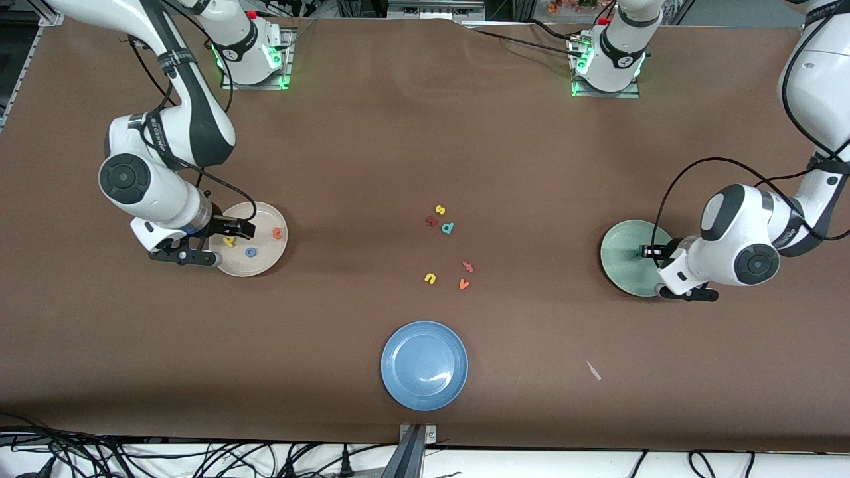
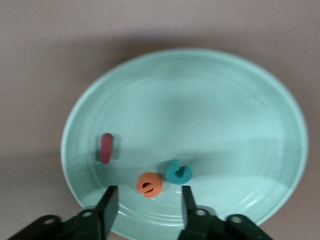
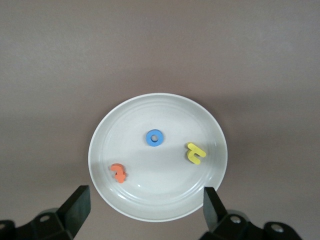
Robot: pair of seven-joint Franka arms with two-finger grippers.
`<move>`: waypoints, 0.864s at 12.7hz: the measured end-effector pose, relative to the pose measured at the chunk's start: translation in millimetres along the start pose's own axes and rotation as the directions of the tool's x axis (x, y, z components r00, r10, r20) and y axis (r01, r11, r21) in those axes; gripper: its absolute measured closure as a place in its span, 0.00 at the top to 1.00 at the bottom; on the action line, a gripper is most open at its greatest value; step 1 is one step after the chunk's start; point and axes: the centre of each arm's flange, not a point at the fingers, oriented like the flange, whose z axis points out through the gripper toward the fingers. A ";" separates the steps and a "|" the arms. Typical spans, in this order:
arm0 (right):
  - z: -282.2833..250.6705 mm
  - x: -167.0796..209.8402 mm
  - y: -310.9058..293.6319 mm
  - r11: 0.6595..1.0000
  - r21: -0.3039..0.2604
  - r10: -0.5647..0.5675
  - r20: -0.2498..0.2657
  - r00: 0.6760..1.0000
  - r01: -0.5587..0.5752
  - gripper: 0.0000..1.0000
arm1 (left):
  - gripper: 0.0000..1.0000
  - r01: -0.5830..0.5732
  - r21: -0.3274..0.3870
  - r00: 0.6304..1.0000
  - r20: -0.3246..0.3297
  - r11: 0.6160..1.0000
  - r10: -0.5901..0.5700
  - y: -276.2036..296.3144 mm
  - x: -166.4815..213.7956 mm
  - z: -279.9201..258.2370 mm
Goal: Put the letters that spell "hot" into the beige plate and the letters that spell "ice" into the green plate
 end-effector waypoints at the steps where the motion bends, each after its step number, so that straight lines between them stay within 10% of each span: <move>1: -22.6 4.6 1.4 1.000 -0.004 0.005 -0.004 1.000 -0.005 1.00 | 0.72 -0.005 0.010 1.000 -0.018 1.000 0.005 5.0 0.3 -22.5; 4: -114.4 6.2 8.6 1.000 0.005 -0.004 0.030 1.000 0.004 1.00 | 1.00 -0.012 0.063 1.000 0.003 0.998 0.012 23.0 -8.7 -103.3; 11: -246.9 -29.5 62.3 0.998 0.056 -0.018 0.016 1.000 0.017 1.00 | 1.00 -0.020 0.119 0.999 -0.028 0.993 0.024 73.8 -18.9 -217.2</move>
